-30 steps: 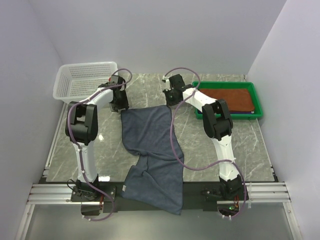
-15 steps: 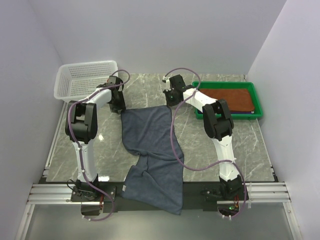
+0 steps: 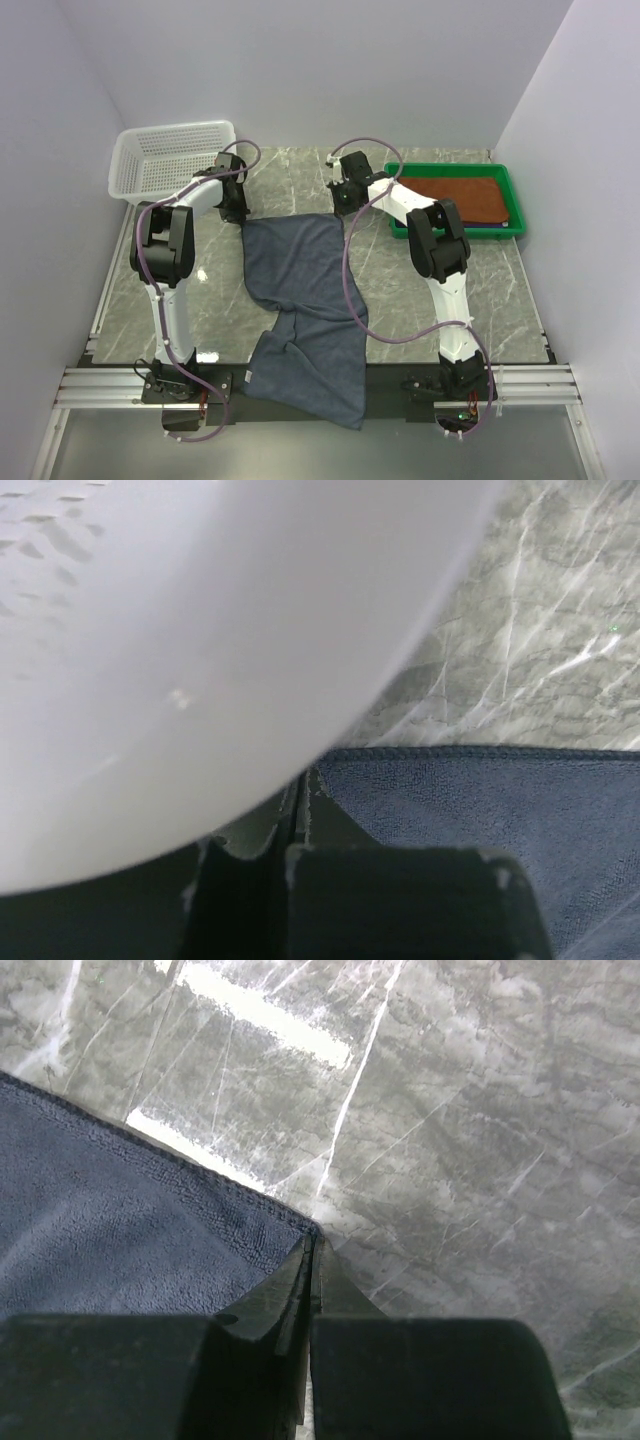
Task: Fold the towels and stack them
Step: Flatten out the crumpled towel
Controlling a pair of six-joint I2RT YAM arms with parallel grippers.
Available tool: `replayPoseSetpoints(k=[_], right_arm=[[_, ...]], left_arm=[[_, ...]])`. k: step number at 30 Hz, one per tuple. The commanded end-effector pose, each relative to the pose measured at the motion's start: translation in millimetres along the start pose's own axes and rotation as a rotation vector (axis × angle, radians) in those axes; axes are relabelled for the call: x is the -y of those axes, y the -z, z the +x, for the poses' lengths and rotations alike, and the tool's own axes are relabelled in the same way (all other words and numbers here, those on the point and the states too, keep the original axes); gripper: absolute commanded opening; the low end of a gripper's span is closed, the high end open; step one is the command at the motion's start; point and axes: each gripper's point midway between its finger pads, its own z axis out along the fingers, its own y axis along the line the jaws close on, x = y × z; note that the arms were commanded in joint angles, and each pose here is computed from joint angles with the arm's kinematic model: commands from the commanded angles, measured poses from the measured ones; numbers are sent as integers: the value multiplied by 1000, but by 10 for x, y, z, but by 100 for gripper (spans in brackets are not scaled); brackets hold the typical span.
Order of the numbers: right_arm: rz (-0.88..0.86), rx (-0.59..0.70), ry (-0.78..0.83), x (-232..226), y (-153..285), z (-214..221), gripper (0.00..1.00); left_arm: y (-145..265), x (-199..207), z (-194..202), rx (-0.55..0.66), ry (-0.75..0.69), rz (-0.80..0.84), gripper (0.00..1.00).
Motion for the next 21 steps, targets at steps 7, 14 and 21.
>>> replayPoseSetpoints(k=[7,14,21], right_arm=[[19,46,4,28,373,-182,0],[56,136,16,106,741,-499,0],[48,123,11,81,791,-342,0]], left_arm=[[-52,23,196,-48,-85,37,1],[442,155,-221,115,-104,96,1],[497,323,149,57,-66,149,1]])
